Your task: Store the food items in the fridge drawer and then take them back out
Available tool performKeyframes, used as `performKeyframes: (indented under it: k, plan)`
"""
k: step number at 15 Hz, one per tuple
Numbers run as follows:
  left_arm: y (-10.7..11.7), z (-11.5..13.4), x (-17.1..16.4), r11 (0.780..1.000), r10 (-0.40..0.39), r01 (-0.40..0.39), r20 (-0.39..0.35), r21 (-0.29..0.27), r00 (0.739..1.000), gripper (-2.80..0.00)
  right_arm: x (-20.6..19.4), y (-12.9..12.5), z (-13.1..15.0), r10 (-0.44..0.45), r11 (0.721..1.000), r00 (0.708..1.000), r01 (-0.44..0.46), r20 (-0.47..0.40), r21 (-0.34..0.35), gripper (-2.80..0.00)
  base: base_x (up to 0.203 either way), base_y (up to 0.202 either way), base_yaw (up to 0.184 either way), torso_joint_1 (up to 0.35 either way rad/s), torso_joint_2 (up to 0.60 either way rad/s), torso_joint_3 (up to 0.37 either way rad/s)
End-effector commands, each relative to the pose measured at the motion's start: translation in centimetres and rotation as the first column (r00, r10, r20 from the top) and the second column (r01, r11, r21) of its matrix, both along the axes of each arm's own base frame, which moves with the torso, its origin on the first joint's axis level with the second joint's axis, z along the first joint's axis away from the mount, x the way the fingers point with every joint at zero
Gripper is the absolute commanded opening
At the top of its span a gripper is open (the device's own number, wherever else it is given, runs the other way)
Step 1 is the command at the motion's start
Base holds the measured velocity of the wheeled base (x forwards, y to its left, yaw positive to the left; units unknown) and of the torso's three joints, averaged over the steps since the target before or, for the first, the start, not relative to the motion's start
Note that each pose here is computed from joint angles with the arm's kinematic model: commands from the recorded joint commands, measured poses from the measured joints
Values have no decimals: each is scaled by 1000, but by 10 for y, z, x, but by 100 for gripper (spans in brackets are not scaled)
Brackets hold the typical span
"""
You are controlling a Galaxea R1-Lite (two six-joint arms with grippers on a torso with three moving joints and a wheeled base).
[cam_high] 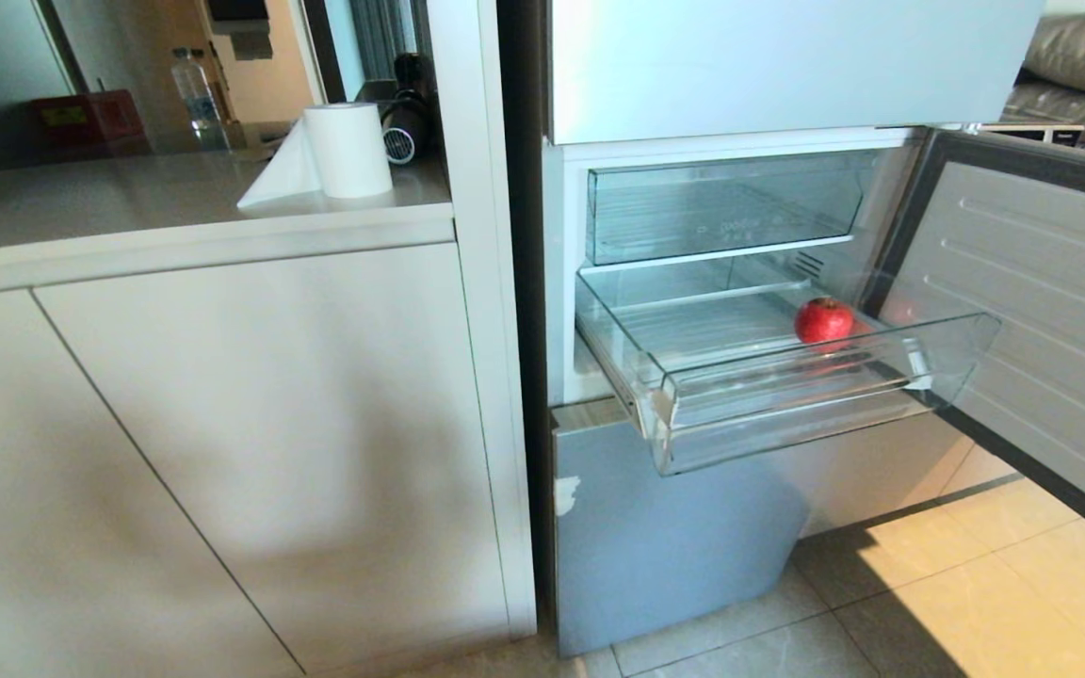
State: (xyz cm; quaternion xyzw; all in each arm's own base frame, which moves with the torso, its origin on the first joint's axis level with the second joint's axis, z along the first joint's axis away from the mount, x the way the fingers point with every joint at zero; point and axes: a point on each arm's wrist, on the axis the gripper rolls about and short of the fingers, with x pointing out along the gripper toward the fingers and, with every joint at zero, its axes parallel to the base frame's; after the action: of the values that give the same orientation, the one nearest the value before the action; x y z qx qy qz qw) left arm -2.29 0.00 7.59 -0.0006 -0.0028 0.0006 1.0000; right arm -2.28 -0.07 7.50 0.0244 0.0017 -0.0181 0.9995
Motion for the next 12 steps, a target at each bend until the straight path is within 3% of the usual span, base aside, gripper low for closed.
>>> performKeyframes:
  k: [1, 12]
  plan:
    - [0, 0, 0, 1000, 0, 0, -1, 0, 1000, -280, 0, 0, 0, -1, 1000, 1000, 1, 0, 0, -280, 0, 0, 0, 0, 0, 0]
    - [0, 0, 0, 1000, 0, 0, -1, 4, 1000, -280, 0, 0, 0, -1, 1000, 1000, 1, 0, 0, -280, 6, 0, 1, -1, 0, 0]
